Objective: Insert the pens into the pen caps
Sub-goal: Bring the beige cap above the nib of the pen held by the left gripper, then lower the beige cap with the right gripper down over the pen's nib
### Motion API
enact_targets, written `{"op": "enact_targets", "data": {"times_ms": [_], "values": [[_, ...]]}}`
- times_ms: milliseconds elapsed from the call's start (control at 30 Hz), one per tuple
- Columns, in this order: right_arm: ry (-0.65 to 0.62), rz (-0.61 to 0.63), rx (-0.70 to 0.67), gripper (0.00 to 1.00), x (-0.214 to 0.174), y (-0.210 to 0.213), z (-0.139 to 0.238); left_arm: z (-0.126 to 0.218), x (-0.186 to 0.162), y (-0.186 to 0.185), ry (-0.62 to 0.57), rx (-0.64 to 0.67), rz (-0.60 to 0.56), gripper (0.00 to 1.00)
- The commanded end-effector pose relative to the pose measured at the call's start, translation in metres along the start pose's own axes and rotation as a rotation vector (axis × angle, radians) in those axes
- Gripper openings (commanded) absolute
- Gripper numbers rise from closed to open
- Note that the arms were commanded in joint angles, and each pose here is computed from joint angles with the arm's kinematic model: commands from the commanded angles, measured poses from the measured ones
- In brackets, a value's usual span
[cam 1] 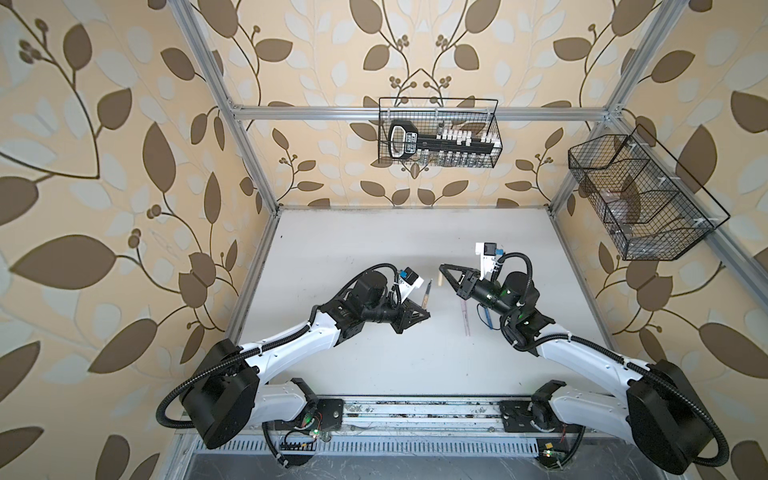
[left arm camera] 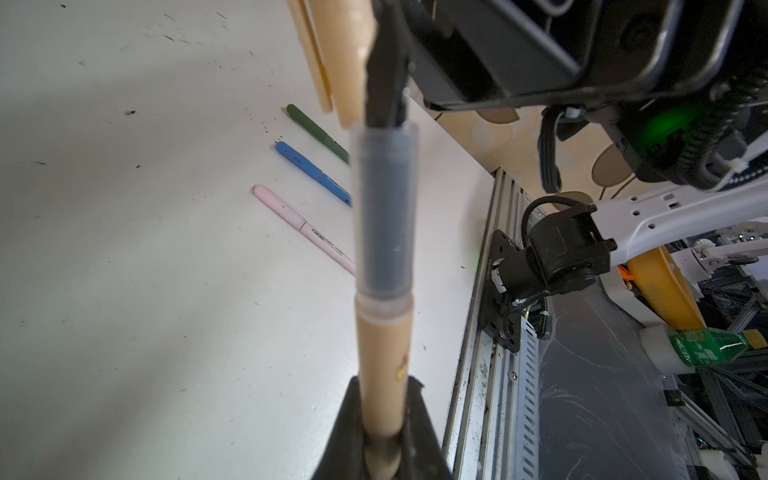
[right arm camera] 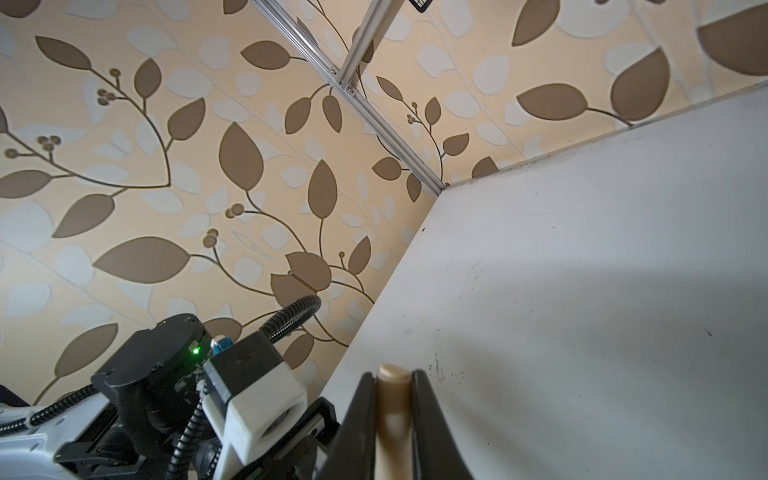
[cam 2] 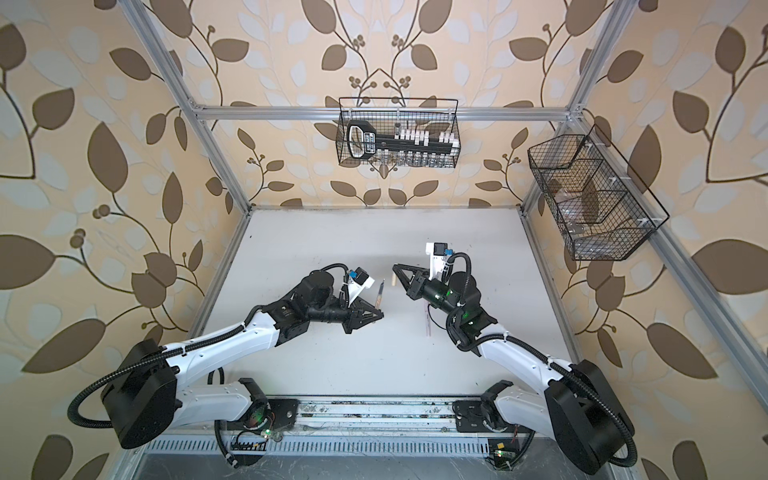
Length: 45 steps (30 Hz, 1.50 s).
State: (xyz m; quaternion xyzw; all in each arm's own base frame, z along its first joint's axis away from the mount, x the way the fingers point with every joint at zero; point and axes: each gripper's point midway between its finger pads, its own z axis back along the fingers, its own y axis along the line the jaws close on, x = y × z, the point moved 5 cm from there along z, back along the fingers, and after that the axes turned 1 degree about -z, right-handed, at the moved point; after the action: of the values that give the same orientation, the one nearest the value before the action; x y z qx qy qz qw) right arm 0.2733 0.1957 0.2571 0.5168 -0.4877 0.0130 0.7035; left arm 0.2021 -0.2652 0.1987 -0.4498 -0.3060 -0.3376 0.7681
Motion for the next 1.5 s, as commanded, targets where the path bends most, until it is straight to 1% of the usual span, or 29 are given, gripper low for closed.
{"op": "enact_targets", "data": {"times_ms": [0, 200, 600, 833, 1067, 1467], "values": [[-0.048, 0.000, 0.021, 0.16, 0.008, 0.008, 0.003, 0.004, 0.006, -0.013, -0.039, -0.039, -0.049, 0.00], [-0.038, 0.007, 0.030, 0.16, 0.010, 0.013, -0.001, 0.000, 0.003, -0.015, -0.020, -0.053, -0.042, 0.00], [-0.061, 0.040, 0.058, 0.15, 0.020, 0.031, -0.002, -0.002, 0.002, -0.019, -0.013, -0.069, -0.048, 0.00], [-0.063, 0.052, 0.082, 0.15, 0.025, 0.040, -0.002, -0.003, 0.001, -0.016, -0.014, -0.053, -0.047, 0.00], [-0.063, 0.070, 0.071, 0.15, 0.020, 0.043, 0.002, -0.001, 0.003, -0.018, -0.022, -0.059, -0.051, 0.00], [-0.059, 0.066, 0.066, 0.15, 0.009, 0.043, 0.001, 0.002, 0.004, -0.020, -0.038, -0.055, -0.059, 0.00]]}}
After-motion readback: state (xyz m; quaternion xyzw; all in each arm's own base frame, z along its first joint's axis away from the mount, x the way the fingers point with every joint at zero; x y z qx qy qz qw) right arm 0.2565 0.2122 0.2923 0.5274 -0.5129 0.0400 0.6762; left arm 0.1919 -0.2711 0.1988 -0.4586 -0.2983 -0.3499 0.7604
